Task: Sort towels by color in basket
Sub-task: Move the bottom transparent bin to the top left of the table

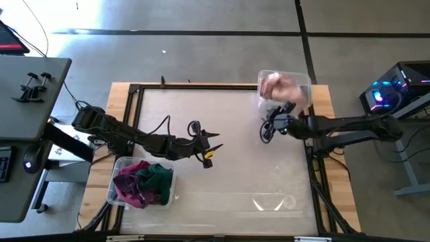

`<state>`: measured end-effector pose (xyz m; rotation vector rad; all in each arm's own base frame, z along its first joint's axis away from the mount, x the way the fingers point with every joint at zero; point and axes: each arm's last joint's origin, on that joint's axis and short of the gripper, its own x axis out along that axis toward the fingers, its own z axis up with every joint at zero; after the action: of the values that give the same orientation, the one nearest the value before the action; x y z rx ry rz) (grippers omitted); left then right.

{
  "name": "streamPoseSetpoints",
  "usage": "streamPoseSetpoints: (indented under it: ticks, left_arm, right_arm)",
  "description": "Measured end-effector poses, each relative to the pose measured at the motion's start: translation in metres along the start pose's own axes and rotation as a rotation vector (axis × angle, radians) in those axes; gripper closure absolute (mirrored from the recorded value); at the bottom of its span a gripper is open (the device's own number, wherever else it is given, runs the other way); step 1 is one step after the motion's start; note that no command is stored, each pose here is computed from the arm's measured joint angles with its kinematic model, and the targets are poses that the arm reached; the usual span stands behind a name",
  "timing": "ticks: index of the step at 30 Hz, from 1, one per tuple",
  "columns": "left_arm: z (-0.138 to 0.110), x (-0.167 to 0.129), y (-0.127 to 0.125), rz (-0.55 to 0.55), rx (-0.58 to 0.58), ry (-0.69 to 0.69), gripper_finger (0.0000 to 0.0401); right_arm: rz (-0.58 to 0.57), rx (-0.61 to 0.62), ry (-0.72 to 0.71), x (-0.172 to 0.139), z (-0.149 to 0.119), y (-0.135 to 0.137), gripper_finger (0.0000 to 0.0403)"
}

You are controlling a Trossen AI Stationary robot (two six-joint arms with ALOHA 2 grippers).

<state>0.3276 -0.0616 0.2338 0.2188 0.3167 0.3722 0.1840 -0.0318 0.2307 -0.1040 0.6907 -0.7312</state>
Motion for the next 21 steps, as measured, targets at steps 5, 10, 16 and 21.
streamPoseSetpoints:
  ticks: [5,10,16,21]
  left_arm:
    - [0.0,0.0,0.0,0.0,0.001,0.002,0.0217]
    - [0.0,-0.001,-0.002,-0.005,0.004,0.0,0.0217]
    - [0.007,-0.01,-0.007,-0.033,-0.014,-0.043,0.0217]
    - [0.03,-0.028,-0.005,-0.087,0.078,-0.015,0.0217]
  right_arm:
    - [-0.085,0.122,-0.079,-0.013,0.005,-0.016,0.0203]
    - [0.069,0.188,-0.217,-0.034,0.013,-0.011,0.0203]
    - [0.389,0.259,-0.398,-0.042,0.009,0.022,0.0203]
    - [0.528,0.331,-0.455,-0.032,-0.015,0.053,0.0203]
